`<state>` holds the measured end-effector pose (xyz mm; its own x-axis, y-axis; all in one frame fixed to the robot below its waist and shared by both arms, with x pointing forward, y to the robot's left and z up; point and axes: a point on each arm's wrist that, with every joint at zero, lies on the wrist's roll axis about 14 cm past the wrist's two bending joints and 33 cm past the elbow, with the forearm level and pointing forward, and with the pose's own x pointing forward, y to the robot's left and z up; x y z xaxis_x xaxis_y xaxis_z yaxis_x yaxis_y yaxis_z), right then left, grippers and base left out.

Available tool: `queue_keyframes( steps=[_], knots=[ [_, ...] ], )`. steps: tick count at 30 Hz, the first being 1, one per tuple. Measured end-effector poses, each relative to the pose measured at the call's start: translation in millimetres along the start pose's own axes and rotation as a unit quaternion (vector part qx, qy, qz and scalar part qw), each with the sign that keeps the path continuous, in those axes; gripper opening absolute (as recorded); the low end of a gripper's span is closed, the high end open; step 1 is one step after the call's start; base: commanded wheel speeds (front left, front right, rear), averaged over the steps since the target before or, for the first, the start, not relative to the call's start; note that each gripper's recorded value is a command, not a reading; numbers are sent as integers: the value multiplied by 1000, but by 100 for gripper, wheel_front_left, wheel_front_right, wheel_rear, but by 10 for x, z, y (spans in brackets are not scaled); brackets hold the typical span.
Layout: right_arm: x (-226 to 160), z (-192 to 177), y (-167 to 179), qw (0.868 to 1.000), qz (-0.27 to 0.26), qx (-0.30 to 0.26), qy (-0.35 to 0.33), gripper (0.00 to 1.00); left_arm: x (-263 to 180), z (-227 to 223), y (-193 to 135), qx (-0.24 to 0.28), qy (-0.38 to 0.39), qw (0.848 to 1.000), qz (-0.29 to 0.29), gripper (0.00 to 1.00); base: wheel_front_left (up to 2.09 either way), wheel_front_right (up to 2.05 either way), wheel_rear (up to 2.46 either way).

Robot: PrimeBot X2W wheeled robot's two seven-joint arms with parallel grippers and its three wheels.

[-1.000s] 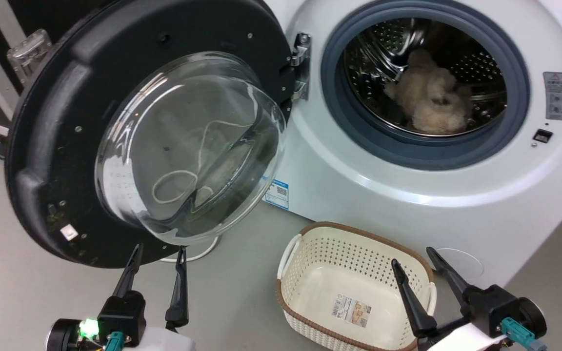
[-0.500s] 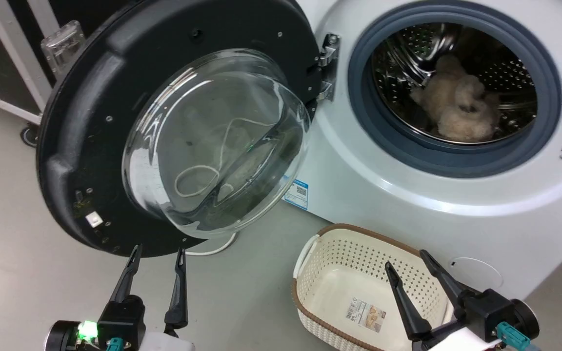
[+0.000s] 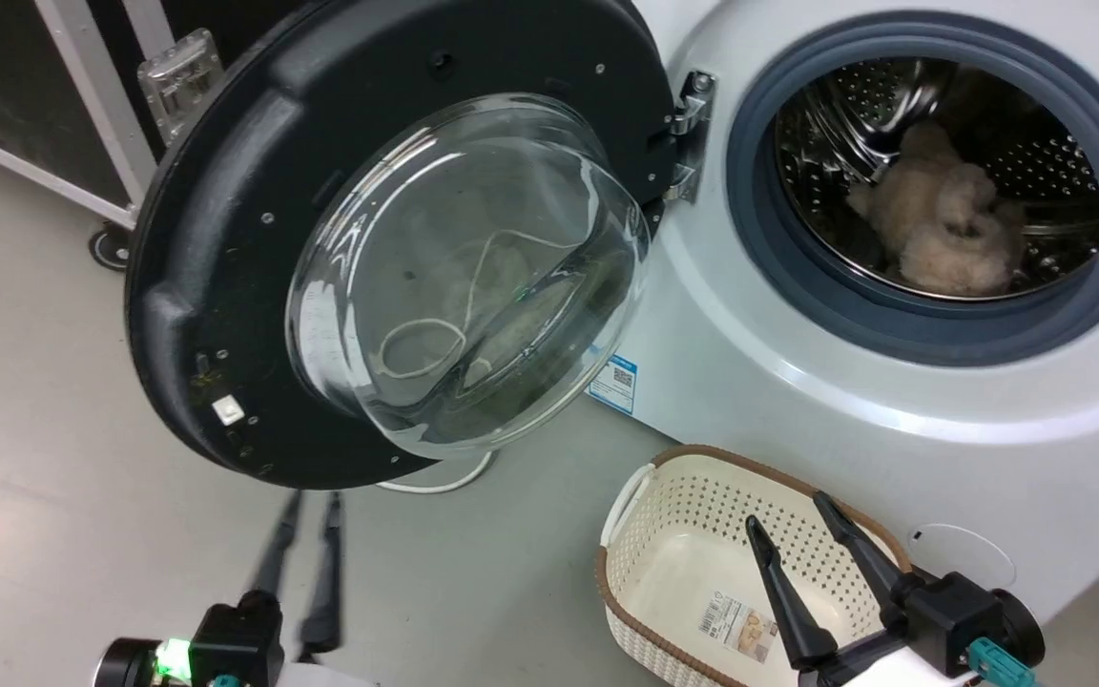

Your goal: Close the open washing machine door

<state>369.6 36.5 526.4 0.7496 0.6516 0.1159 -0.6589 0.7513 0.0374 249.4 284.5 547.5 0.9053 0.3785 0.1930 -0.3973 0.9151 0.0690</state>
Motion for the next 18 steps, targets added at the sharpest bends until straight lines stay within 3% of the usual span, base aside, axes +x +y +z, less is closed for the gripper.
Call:
queue_keyframes(
  steps=[9, 12, 13, 18],
  knots=[
    [-2, -21, 90, 1000, 13, 5, -2, 100, -10, 308, 258, -20, -54, 998, 32, 0, 0, 0, 0],
    [2, -39, 76, 1000, 12, 9, -3, 100, 102, 598, 391, 33, -99, 994, 25, 0, 0, 0, 0],
    [-1, -105, 34, 1000, 10, 14, 2, 100, 269, 927, 558, 26, -150, 987, 43, 0, 0, 0, 0],
    [3, -137, -130, 1000, -3, 11, 1, 100, 582, 1196, 1011, -23, -187, 979, 79, 0, 0, 0, 0]
  ],
)
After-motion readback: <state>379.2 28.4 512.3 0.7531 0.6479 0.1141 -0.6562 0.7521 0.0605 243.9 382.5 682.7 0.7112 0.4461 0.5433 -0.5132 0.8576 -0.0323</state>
